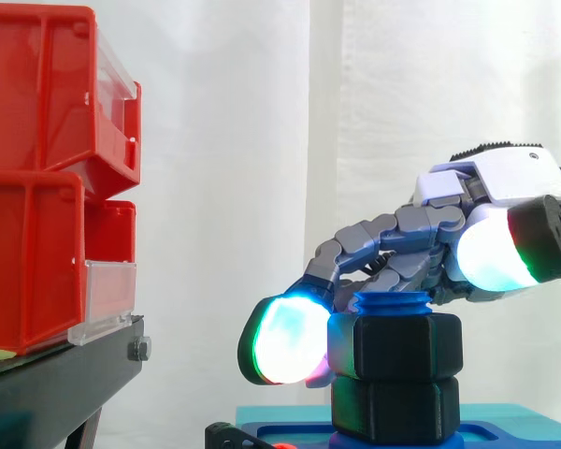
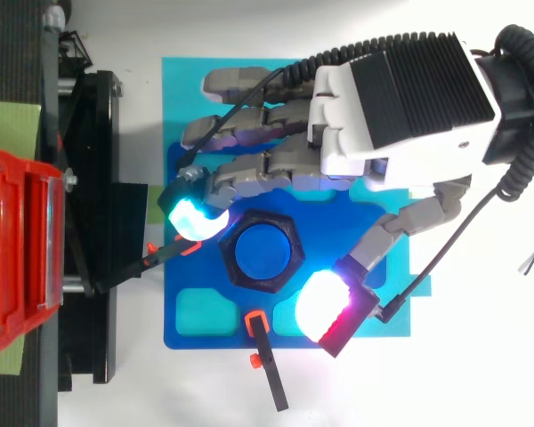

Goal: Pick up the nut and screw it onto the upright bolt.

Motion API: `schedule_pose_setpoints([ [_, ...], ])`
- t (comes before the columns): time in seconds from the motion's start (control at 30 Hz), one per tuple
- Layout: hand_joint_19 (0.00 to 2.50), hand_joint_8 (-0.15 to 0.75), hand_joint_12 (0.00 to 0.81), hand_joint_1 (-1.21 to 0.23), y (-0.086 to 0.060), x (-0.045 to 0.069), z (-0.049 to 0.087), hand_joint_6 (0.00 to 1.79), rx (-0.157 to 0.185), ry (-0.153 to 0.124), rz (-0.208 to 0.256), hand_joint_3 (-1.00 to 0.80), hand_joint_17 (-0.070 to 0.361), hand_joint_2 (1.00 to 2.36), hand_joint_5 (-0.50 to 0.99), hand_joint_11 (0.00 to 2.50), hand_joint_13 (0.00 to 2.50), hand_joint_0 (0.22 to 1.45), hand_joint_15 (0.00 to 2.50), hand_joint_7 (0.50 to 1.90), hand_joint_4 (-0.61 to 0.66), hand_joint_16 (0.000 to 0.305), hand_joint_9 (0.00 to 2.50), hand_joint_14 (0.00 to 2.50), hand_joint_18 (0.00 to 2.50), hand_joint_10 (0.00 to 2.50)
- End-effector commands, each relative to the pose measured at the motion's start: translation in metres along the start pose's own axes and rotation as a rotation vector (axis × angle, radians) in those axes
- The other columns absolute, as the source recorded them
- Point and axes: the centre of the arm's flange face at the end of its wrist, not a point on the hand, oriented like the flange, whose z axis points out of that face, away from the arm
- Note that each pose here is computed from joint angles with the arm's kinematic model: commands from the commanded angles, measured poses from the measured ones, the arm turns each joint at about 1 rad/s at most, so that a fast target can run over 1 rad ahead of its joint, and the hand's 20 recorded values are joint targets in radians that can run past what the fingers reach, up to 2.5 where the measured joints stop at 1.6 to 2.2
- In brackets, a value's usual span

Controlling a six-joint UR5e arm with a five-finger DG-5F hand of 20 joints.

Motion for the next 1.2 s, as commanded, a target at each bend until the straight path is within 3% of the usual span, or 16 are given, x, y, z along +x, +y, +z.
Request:
schedule_pose_setpoints([
  [0.0,0.0,0.272,0.383,-0.37,-0.0011,0.0007,-0.001,0.5,0.005,0.007,0.003,-0.5,0.127,1.0,-0.11,0.0,0.08,0.4,0.0,0.98,0.26,0.056,0.43,0.0,0.0,0.0],
  [0.17,0.0,0.274,0.378,-0.38,-0.0022,0.0009,-0.0022,0.5,0.011,0.012,0.004,-0.5,0.125,1.0,-0.09,0.0,0.12,0.41,0.0,1.06,0.28,0.055,0.48,0.0,0.0,0.0],
  [0.4,0.0,0.274,0.378,-0.59,-0.0043,0.0008,-0.0042,0.5,0.019,0.019,0.008,-0.5,0.124,1.0,-0.12,0.0,0.12,0.41,0.0,1.17,0.25,0.055,0.46,0.0,0.0,0.0],
  [0.73,0.0,0.288,0.397,-0.65,-0.0055,0.0014,-0.0059,0.5,0.026,0.028,0.013,-0.5,0.133,1.0,-0.12,0.0,0.13,0.38,0.0,1.28,0.28,0.059,0.46,0.0,0.0,0.0],
  [0.87,0.0,0.284,0.387,-0.71,-0.0055,0.0014,-0.0059,0.59,0.026,0.028,0.013,-0.5,0.128,1.0,-0.14,0.0,0.15,0.41,0.0,1.17,0.26,0.057,0.47,0.0,0.0,0.0],
  [1.17,0.0,0.25,0.348,-0.78,-0.0048,0.0004,-0.0061,0.72,0.026,0.027,0.012,-0.5,0.11,1.0,-0.17,0.0,0.15,0.5,0.0,1.06,0.2,0.049,0.46,0.0,0.0,0.0],
])
